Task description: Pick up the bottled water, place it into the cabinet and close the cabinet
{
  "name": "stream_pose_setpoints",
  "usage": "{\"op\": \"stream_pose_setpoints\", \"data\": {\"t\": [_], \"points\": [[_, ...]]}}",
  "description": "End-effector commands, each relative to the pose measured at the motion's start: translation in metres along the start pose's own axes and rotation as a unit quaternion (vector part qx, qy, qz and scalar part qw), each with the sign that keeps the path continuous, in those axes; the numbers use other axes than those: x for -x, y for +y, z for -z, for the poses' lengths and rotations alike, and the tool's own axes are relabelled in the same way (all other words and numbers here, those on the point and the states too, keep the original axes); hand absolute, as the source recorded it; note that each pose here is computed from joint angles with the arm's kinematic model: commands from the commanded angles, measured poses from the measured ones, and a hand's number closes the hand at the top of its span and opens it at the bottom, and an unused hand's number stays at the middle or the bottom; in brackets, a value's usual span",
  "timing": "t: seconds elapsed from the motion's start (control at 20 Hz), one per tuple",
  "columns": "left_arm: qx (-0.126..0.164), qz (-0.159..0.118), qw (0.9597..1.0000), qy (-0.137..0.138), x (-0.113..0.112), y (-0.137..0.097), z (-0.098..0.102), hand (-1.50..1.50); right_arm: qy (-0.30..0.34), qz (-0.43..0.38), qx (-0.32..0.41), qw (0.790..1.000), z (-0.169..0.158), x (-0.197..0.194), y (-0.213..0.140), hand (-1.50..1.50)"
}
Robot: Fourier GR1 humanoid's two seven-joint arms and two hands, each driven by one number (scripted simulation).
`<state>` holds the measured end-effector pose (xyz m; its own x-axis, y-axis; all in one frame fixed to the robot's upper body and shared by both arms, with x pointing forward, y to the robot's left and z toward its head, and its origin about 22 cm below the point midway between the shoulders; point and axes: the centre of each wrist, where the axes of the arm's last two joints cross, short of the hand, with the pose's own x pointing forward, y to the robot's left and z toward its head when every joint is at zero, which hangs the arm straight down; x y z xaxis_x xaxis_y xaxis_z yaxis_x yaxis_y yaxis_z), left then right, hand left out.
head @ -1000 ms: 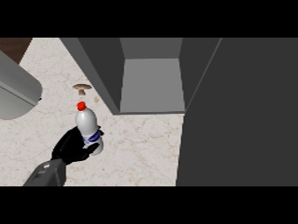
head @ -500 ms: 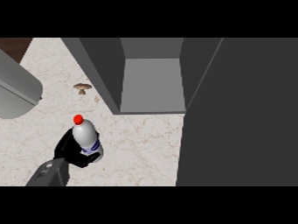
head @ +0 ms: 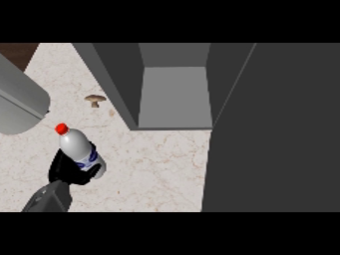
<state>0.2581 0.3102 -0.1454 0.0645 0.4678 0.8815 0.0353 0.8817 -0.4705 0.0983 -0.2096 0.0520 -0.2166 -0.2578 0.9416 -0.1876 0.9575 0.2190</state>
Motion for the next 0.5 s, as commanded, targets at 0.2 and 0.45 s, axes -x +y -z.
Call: {"op": "stream_pose_setpoints", "data": {"t": [0.2, 0.45], "points": [[0.026, -0.047, 0.9978, -0.038, -0.004, -0.003, 0.003, 1.50, -0.003, -0.009, 0.000, 1.000, 0.006, 0.009, -0.002, -1.50], [0.037, -0.049, 0.9976, -0.031, -0.011, -0.023, 0.013, 1.50, 0.000, -0.002, -0.013, 1.000, -0.005, 0.004, 0.004, -1.50]]}}
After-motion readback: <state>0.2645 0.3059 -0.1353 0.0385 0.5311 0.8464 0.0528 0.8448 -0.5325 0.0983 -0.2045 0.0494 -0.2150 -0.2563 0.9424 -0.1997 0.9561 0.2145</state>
